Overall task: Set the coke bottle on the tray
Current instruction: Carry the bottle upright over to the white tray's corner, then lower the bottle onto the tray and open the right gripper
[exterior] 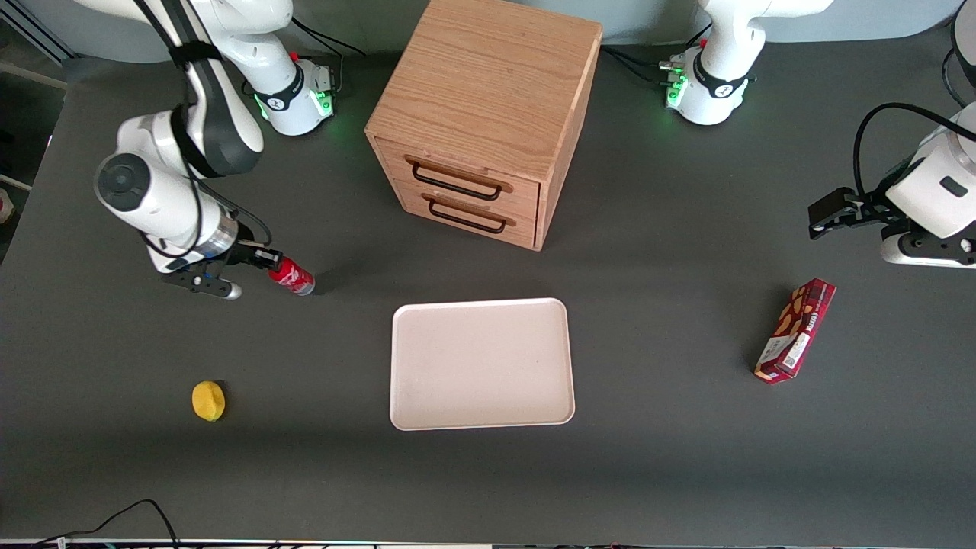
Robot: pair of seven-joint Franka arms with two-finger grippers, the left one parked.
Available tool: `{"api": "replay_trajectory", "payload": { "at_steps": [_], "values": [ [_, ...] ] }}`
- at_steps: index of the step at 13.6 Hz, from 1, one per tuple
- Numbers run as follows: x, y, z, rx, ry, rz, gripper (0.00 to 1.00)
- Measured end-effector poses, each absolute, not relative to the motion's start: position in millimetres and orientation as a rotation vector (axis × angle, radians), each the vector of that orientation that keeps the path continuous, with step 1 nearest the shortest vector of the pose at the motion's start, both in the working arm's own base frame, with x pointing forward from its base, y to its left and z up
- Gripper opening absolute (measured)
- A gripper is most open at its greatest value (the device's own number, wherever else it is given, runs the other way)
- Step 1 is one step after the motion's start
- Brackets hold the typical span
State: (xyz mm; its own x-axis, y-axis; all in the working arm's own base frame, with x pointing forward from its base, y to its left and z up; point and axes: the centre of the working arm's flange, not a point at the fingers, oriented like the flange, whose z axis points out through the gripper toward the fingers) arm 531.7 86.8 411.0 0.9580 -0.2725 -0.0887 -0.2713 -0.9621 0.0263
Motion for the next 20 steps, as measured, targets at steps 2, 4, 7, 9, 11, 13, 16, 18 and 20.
{"api": "replay_trajectory", "payload": {
  "at_steps": [2,4,7,9,11,13,16,18,20],
  "values": [
    [547,88,490,3.098,-0.413,-0.130,0.33],
    [559,90,551,3.107,-0.408,-0.117,0.33],
    [600,109,592,3.115,-0.461,-0.175,0.33],
    [637,146,580,3.133,-0.561,-0.186,0.33],
    [671,188,538,3.113,-0.724,-0.173,0.33],
    [696,230,478,3.078,-0.895,-0.120,0.33],
    [717,277,396,3.040,-1.083,-0.040,0.33],
    [725,292,362,3.031,-1.159,0.000,0.33],
    [730,295,343,3.017,-1.204,0.026,0.33]
  ]
}}
